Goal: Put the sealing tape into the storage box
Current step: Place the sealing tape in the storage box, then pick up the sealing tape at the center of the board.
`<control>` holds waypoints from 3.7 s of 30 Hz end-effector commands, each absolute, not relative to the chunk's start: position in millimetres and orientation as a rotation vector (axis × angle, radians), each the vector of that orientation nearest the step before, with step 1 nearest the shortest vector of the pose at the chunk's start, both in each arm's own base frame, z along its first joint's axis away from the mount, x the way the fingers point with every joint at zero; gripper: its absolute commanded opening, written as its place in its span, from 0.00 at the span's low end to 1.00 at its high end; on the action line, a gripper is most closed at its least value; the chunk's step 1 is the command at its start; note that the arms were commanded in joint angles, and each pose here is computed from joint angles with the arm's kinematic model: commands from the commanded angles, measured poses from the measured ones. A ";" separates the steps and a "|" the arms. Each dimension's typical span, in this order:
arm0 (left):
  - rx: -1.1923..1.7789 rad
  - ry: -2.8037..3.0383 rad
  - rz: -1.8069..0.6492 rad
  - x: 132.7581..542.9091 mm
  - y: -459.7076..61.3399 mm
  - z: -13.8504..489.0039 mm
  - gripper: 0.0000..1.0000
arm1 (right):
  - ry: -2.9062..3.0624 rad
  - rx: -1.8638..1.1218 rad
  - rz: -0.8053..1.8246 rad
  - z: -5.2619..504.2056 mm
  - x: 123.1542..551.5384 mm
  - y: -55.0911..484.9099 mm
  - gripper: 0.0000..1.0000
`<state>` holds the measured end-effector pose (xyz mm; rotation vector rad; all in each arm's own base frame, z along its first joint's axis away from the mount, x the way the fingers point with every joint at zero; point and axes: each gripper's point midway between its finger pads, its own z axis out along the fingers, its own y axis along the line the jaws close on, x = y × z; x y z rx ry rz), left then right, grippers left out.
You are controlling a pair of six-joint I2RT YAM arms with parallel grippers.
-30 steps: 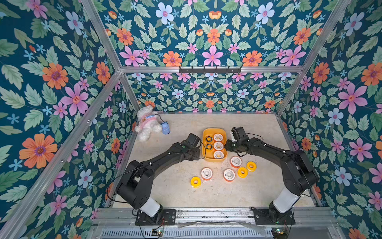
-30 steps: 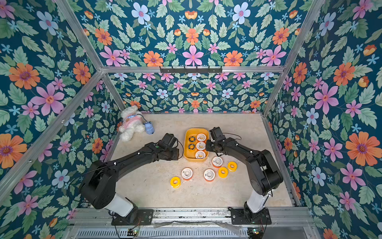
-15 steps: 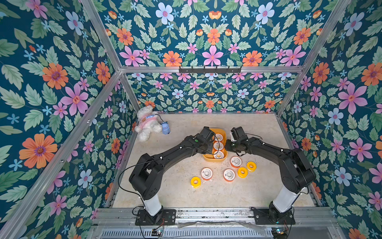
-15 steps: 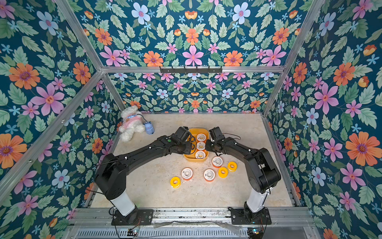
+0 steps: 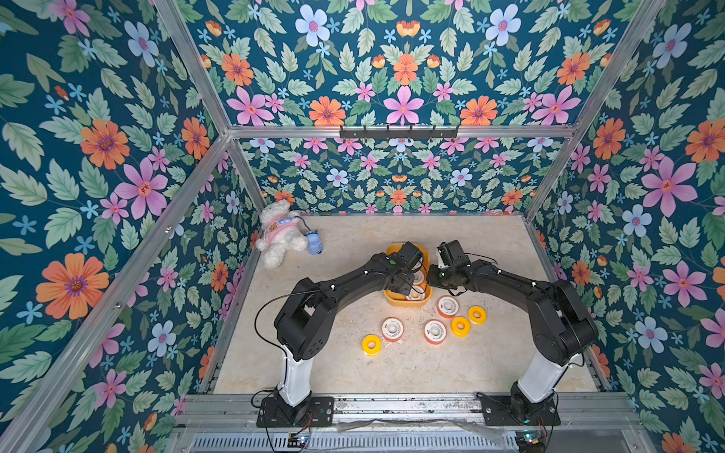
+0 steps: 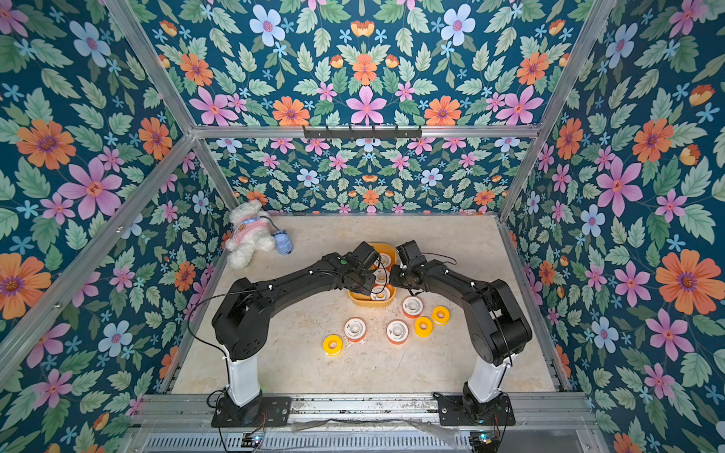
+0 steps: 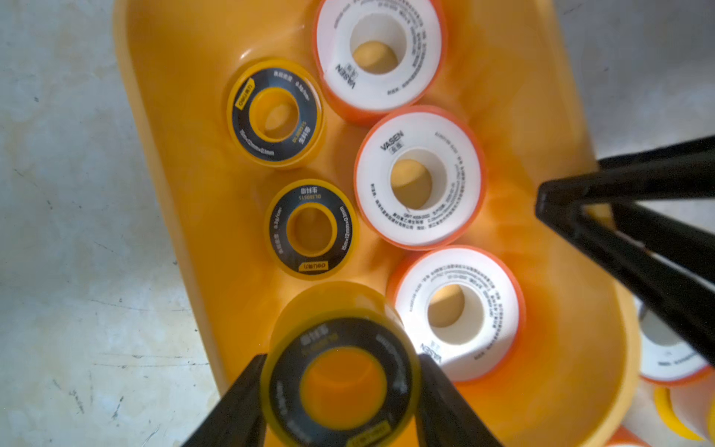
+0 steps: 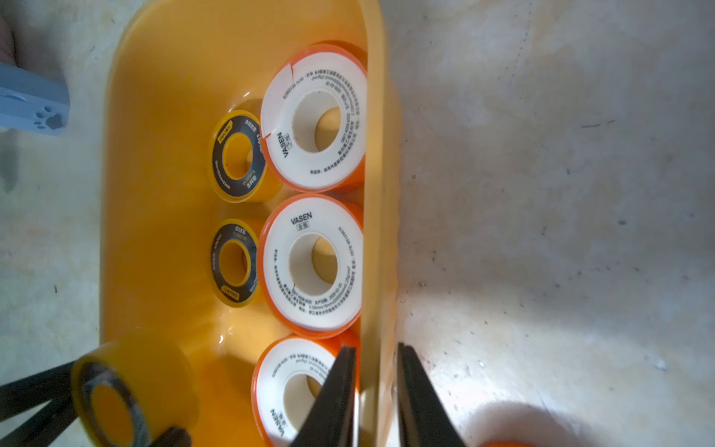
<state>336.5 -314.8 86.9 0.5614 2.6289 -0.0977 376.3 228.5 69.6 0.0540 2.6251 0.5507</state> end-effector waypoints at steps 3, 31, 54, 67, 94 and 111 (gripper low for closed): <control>0.595 2.648 -0.048 332.8 -310.5 81.8 0.58 | 2.624 0.062 0.539 68.5 378.2 227.8 0.25; 0.636 2.701 0.067 331.3 -304.6 59.2 0.63 | 2.638 0.073 0.524 64.2 376.7 223.8 0.24; 0.429 2.462 -0.094 345.7 -298.7 141.5 0.67 | 2.499 0.061 0.487 112.5 383.9 211.4 0.37; -0.065 2.298 -0.429 351.5 -202.3 186.4 0.67 | 2.489 -0.018 0.430 119.9 335.1 185.0 0.46; -0.169 2.343 -0.398 345.3 -167.1 162.3 0.67 | 2.720 -0.131 0.258 38.4 284.2 189.1 0.48; -0.175 2.368 -0.365 345.7 -163.8 153.4 0.67 | 2.755 -0.153 0.061 23.1 288.0 180.0 0.46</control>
